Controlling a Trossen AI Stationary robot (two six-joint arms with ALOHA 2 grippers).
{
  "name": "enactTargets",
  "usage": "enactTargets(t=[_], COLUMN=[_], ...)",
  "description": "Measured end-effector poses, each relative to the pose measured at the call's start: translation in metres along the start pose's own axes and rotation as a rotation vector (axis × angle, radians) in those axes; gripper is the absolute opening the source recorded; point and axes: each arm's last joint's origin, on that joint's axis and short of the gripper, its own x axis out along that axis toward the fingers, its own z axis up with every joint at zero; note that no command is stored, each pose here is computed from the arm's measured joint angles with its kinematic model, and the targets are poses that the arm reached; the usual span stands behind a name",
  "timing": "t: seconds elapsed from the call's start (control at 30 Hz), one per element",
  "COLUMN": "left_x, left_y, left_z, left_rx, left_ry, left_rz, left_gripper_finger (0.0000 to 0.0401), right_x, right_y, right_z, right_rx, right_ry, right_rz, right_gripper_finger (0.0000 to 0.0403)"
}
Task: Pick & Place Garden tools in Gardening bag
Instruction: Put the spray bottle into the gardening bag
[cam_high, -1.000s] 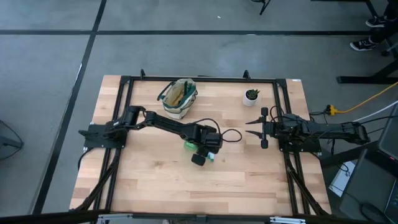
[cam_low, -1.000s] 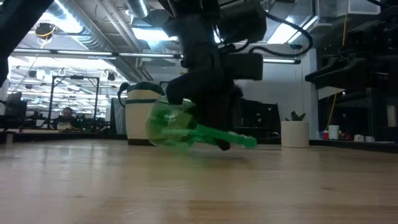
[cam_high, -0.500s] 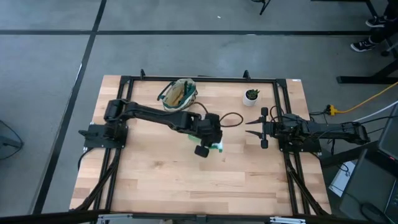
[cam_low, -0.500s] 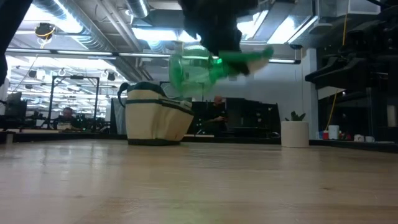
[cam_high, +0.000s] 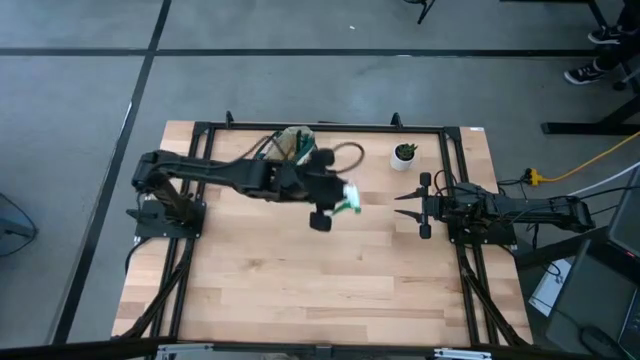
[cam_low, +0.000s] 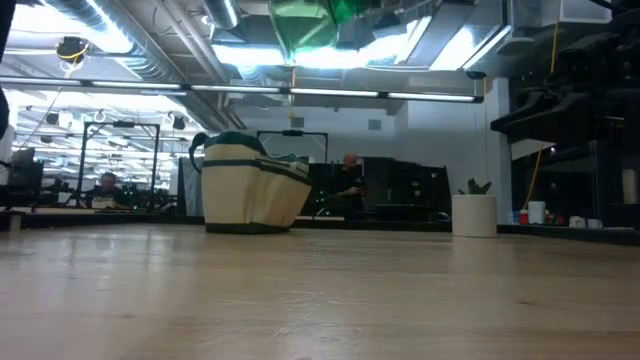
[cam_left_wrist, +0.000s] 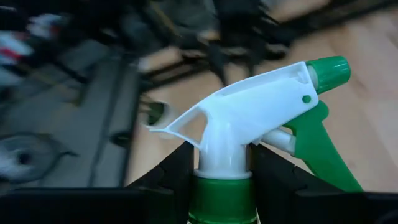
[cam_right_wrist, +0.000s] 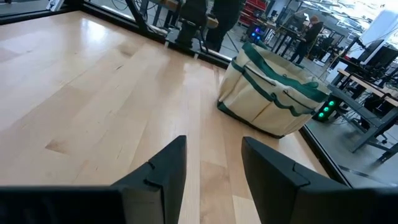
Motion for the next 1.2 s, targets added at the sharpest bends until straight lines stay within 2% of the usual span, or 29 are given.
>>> enactTargets(t=[0.13, 0.37, 0.53, 0.7, 0.83, 1.07, 1.2], left_x=[-0.015, -0.016, -0.012, -0.007, -0.004, 0.007, 0.024], left_y=[0.019, 0.045, 0.069, 0.091, 0.107, 0.133, 0.143], left_z=[0.007, -0.004, -0.022, -0.046, -0.056, -0.059, -0.081], left_rx=[-0.085, -0.248, -0.348, -0.395, -0.394, -0.425, -0.486], left_ry=[-0.041, 0.064, 0.152, 0.278, 0.308, 0.172, 0.113], left_rz=[0.196, 0.572, 0.704, 0.697, 0.651, 0.554, 0.552], left_gripper_finger=[0.0119, 0.0119, 0.0121, 0.0121, 0.0122, 0.0124, 0.0124], right_x=[0.000, 0.000, 0.000, 0.000, 0.000, 0.000, 0.000], right_y=[0.000, 0.000, 0.000, 0.000, 0.000, 0.000, 0.000], right_z=[0.000, 0.000, 0.000, 0.000, 0.000, 0.000, 0.000], right_rx=[0.000, 0.000, 0.000, 0.000, 0.000, 0.000, 0.000], right_ry=[0.000, 0.000, 0.001, 0.001, 0.001, 0.001, 0.000], right_rz=[0.000, -0.001, -0.001, -0.001, -0.001, -0.001, 0.000], right_gripper_finger=[0.0158, 0.0158, 0.0158, 0.0158, 0.0158, 0.0158, 0.0158])
